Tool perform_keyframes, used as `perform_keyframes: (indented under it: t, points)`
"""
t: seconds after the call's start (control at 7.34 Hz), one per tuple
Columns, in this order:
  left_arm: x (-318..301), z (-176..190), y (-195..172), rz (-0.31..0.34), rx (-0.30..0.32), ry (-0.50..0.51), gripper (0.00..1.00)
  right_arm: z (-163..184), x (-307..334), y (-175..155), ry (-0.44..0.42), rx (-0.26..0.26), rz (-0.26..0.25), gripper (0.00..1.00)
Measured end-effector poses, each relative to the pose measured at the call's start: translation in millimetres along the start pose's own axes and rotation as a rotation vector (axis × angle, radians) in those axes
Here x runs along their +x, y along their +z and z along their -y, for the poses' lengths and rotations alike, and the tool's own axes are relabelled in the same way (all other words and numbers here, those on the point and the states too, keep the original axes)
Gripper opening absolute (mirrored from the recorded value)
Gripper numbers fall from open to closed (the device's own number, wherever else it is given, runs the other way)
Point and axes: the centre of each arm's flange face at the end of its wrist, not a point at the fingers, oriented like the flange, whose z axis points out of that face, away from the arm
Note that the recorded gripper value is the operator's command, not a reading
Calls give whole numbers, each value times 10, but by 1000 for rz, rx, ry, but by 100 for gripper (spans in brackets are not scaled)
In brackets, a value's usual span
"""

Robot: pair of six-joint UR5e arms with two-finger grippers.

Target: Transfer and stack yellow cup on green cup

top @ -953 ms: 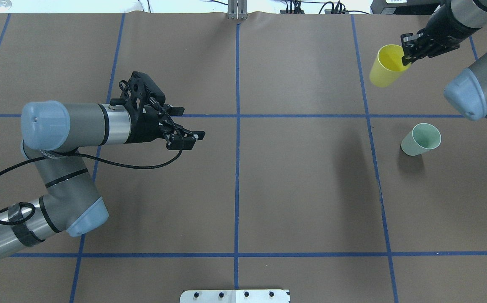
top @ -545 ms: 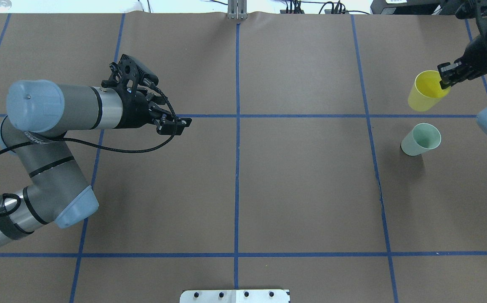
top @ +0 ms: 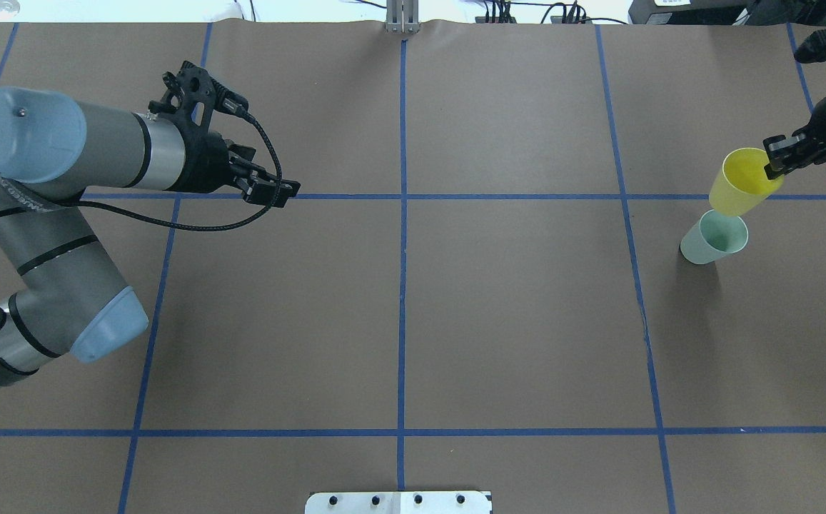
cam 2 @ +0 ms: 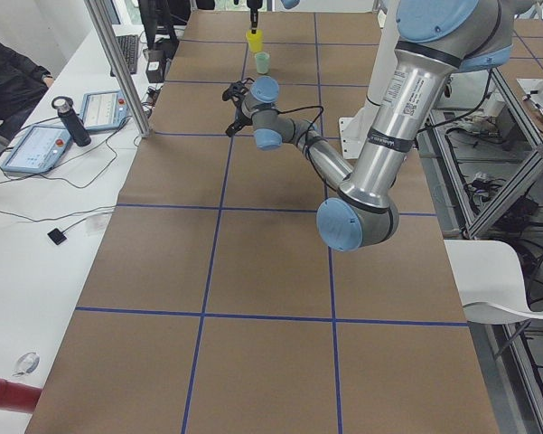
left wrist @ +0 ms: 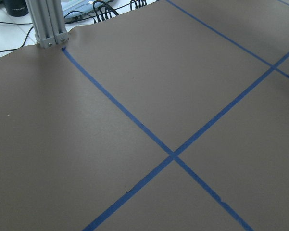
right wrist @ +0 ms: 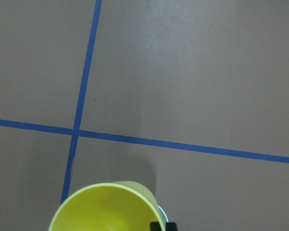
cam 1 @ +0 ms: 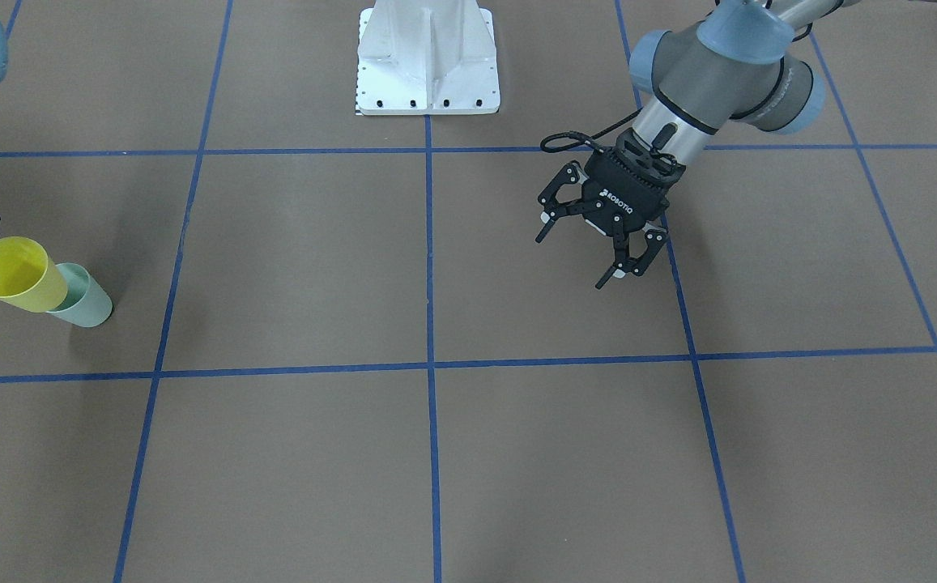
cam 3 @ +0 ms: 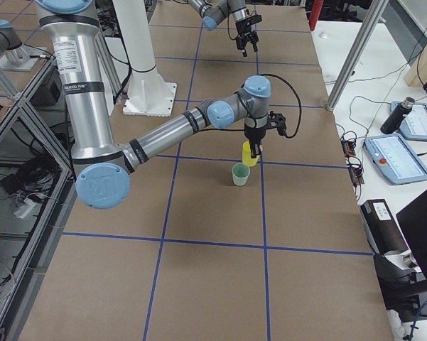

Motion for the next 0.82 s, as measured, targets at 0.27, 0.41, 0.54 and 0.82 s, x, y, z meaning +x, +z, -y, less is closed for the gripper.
perform_keyframes:
  t: [0.27, 0.41, 0.54, 0.82]
  points:
    - [-29, 13, -14, 4, -1, -3, 100, 2, 27, 99, 8, -23, 0, 0]
    - [-30, 17, -15, 4, 0, -3, 100, 3, 40, 165, 11, -36, -3, 0]
    - [-27, 24, -16, 3, 0, -3, 100, 2, 30, 238, 10, -49, -6, 0]
    - [-18, 38, -18, 2, 1, -2, 100, -13, 7, 345, 8, -71, -9, 0]
